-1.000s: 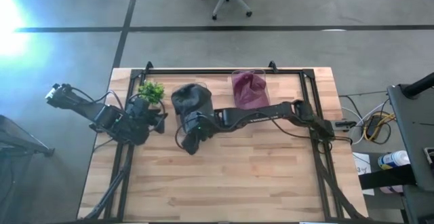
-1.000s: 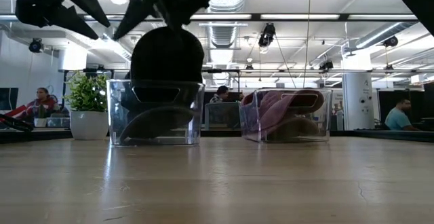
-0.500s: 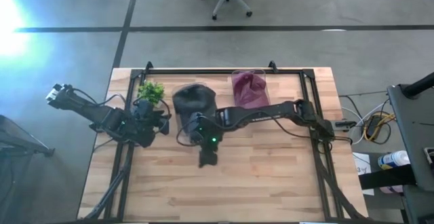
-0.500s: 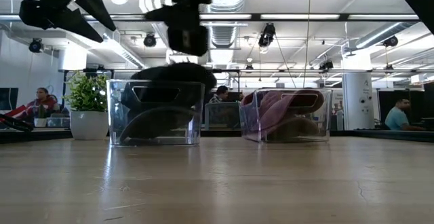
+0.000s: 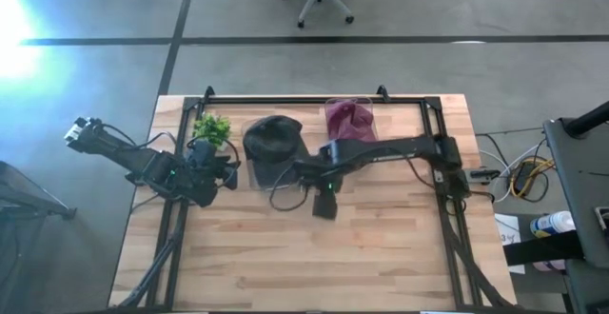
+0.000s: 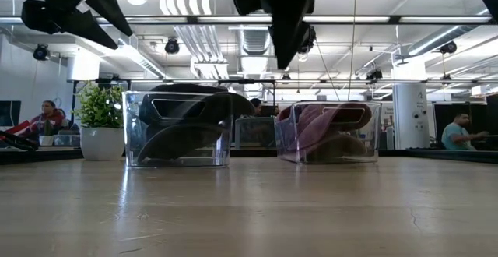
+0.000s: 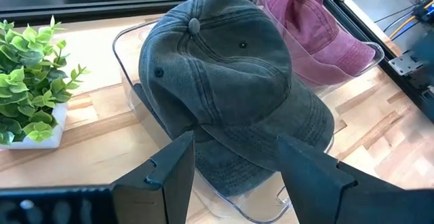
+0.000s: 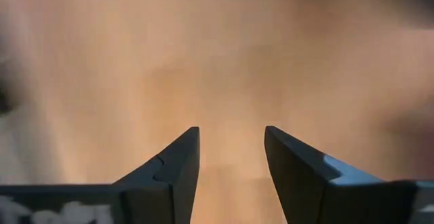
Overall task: Pick & Place hat
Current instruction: Put the black cap into the transparent bin
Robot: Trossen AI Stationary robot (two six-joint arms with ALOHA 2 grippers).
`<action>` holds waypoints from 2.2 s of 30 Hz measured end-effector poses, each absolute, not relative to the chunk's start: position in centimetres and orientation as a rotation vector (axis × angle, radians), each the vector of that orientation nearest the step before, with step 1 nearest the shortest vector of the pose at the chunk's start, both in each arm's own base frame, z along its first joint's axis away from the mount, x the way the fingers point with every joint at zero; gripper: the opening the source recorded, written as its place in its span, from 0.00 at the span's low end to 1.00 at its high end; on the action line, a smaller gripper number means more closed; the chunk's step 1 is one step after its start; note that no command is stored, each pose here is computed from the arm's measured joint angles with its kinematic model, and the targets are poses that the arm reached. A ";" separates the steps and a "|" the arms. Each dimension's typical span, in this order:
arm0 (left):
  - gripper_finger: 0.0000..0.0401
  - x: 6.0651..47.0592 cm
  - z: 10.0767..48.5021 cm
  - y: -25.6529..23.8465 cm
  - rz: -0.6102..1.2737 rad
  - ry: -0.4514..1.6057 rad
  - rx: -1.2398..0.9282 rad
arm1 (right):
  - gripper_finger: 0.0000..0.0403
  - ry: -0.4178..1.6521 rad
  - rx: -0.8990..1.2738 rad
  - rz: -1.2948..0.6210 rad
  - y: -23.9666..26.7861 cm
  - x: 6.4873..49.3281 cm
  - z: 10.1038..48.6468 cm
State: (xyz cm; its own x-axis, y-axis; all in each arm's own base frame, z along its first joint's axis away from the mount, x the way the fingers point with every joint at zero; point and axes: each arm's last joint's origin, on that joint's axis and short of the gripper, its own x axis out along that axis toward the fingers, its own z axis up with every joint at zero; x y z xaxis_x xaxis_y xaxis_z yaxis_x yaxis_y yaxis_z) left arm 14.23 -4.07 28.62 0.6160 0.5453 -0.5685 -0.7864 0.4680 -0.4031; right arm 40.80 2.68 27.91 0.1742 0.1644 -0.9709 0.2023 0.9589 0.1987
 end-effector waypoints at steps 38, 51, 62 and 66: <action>0.50 15.2 17.9 -4.2 0.719 0.523 -0.960 | 0.28 0.776 0.896 -0.263 -10.1 42.7 24.3; 0.50 15.3 17.8 -4.2 0.659 0.608 -0.923 | 0.27 0.941 0.663 -0.731 -13.8 40.2 24.5; 0.50 15.5 17.4 -4.1 0.697 0.624 -0.884 | 0.20 1.005 0.722 -0.558 -12.4 43.4 21.6; 0.50 15.7 17.1 -4.2 0.704 0.635 -0.877 | 0.18 1.027 0.689 -0.523 -11.2 43.7 23.9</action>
